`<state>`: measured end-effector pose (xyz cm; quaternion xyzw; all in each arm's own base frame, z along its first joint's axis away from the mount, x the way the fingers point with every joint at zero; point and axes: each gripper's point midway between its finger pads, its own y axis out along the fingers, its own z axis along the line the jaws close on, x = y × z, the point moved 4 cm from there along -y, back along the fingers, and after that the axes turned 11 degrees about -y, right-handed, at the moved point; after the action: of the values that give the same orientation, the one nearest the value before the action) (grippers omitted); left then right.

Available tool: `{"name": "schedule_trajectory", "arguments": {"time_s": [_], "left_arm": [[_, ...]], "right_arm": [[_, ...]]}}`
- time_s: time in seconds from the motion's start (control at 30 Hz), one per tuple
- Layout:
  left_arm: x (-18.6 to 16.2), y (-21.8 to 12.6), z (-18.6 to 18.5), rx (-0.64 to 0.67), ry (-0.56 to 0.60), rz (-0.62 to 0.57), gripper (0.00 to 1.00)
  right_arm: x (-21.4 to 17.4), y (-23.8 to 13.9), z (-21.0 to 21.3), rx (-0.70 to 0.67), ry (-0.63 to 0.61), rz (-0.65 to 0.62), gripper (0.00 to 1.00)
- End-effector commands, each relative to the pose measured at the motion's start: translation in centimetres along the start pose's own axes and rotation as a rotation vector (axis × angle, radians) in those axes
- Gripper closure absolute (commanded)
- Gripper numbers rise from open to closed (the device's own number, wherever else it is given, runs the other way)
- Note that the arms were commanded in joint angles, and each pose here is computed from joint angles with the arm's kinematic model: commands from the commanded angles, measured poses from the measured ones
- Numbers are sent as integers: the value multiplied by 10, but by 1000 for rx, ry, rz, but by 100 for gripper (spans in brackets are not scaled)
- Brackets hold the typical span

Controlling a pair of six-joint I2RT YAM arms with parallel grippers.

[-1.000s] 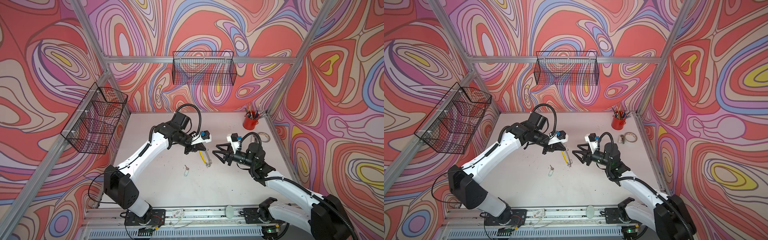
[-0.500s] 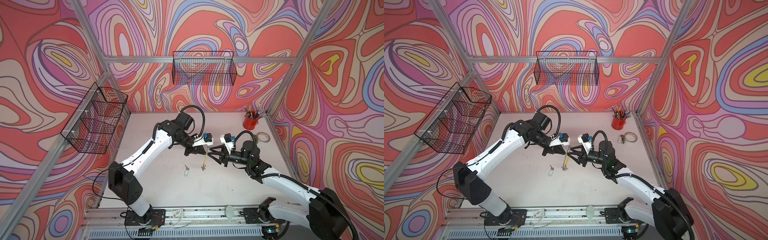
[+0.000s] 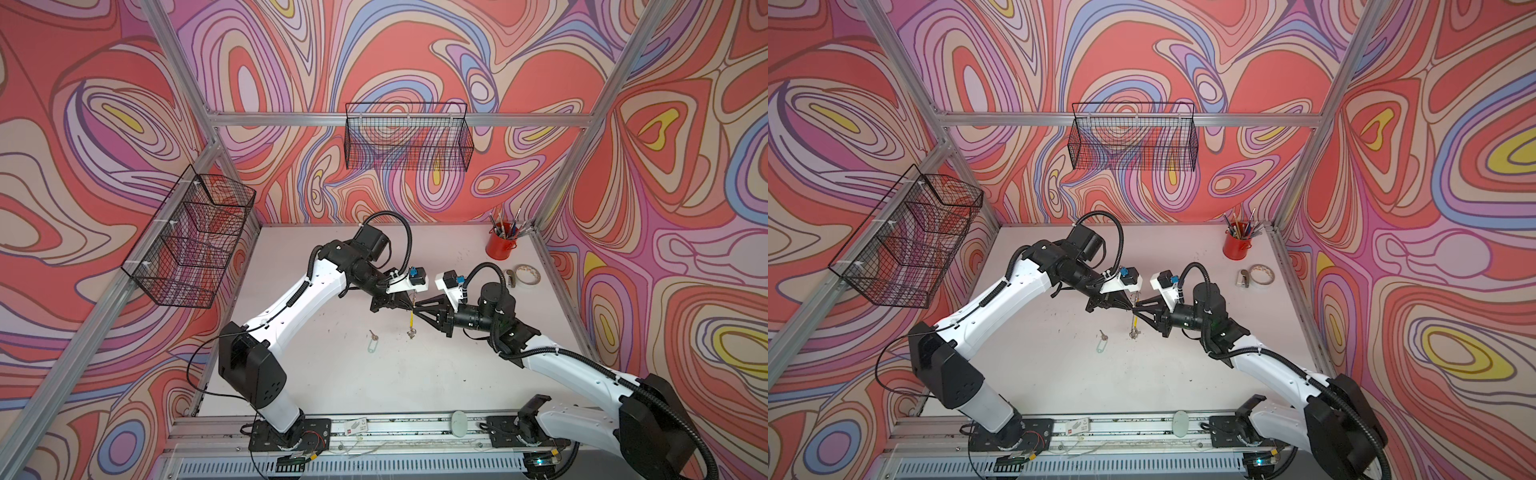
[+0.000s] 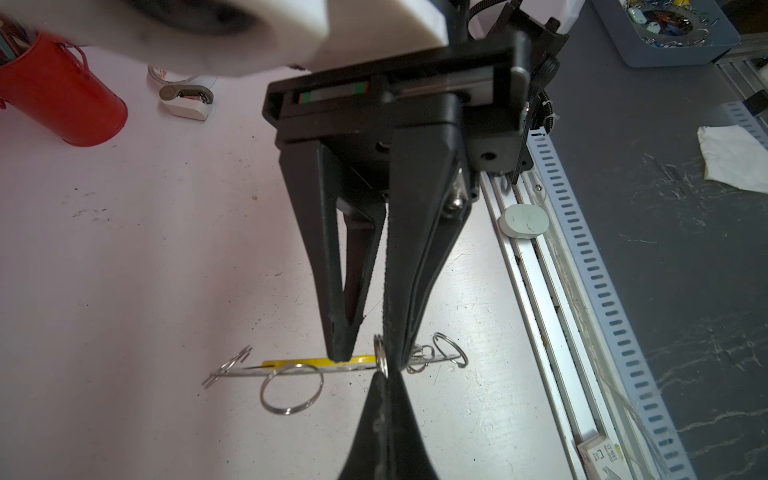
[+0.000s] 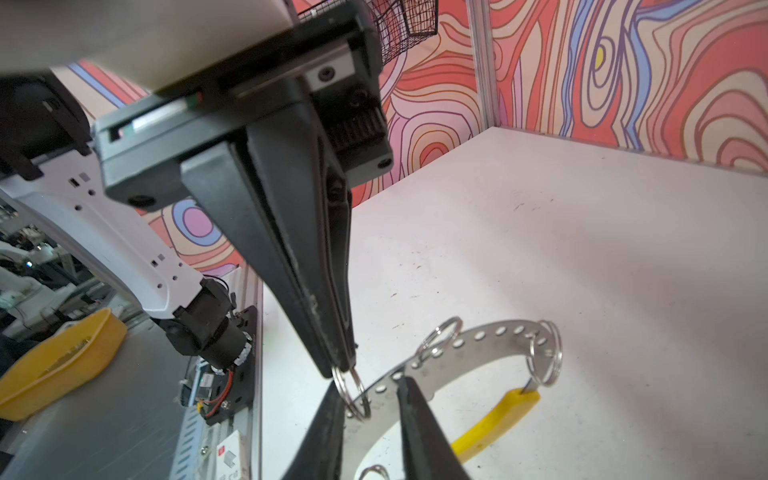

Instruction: Put the keys on the keyring

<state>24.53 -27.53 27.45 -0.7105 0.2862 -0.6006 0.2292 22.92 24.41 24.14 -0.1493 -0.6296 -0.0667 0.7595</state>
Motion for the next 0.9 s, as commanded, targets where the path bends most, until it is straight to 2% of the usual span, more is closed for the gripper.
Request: {"name": "schedule_trajectory", "arguments": {"time_s": [0.0, 0.03, 0.07, 0.27, 0.37, 0.43, 0.57, 0.63, 0.73, 0.87], "left_arm": [[3, 0, -6, -39, -1, 1, 100], [3, 1, -6, -41, -1, 0, 100], [3, 1, -6, -43, -4, -2, 100], [4, -1, -4, -51, -31, -18, 100], [10, -12, -5, -64, -60, -100, 100], [12, -23, -3, -52, -95, -200, 98], [7, -42, -4, -22, -146, -404, 70], [3, -55, -3, 0, -159, -543, 58], [-15, -62, 1, 68, -186, -698, 47], [-29, -51, -1, 94, -208, -757, 43]], "right_arm": [[4, 3, 2, 13, -17, -1, 92], [4, 3, 2, 13, -17, 0, 99], [3, 3, 1, 11, -16, 0, 100], [0, 2, 1, 0, -15, -13, 100], [0, 0, 1, -6, -24, -38, 100], [0, -2, 2, -8, -35, -66, 100], [4, -3, 4, 1, -55, -95, 100], [5, -3, 7, 21, -68, -105, 100], [7, -5, 11, 45, -90, -127, 100], [9, -8, 17, 63, -124, -161, 100]]}}
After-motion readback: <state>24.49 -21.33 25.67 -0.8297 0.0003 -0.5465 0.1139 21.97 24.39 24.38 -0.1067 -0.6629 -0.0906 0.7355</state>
